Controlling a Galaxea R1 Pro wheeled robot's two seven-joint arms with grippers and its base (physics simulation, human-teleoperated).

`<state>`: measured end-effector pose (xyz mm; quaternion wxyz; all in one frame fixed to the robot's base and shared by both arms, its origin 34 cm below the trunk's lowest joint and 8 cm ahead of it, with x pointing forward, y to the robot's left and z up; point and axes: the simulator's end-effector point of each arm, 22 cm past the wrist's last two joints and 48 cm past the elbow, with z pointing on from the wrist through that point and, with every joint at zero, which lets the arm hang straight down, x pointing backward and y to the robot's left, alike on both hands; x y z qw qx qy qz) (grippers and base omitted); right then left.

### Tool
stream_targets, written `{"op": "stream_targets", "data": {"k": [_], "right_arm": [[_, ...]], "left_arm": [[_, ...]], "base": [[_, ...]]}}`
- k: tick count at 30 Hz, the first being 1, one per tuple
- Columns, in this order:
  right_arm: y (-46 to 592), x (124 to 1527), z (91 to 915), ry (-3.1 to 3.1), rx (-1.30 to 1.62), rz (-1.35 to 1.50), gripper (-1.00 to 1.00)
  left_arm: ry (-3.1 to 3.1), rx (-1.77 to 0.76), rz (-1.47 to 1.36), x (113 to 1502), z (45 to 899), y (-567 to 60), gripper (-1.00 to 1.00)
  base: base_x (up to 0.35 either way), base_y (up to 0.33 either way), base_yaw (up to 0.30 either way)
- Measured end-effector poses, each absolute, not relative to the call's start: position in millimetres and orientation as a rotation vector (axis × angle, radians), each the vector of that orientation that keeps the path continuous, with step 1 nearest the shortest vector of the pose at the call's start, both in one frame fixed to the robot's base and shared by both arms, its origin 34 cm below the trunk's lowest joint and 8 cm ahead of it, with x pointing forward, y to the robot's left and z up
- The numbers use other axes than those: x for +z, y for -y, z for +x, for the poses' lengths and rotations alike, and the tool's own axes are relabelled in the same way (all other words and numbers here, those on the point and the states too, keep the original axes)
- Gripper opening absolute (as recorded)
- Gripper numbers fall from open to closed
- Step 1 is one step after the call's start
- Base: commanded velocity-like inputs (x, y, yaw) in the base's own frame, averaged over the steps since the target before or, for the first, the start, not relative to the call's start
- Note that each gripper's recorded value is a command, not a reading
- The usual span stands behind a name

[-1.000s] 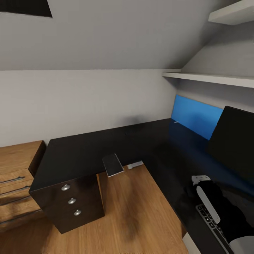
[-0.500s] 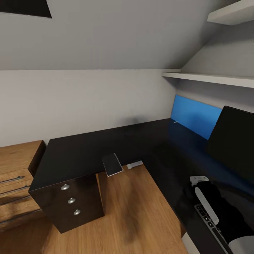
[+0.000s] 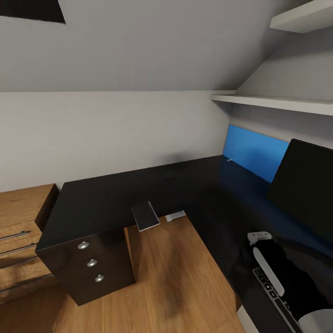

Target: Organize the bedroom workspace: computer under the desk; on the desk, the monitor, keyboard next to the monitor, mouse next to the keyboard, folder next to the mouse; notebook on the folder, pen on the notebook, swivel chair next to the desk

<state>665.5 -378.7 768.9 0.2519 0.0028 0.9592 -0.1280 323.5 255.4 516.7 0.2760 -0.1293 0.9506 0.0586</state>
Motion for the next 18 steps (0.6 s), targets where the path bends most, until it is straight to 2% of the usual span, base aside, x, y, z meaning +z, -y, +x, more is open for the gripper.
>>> {"op": "stream_targets", "data": {"k": [18], "right_arm": [[378.8,763.8,666.9,-2.597,-0.363,-0.008,-1.00]], "left_arm": [[-2.553,0.160,-0.349,516.8,323.7,-256.9,1.00]], "base": [[0.000,0.000,0.000]]}}
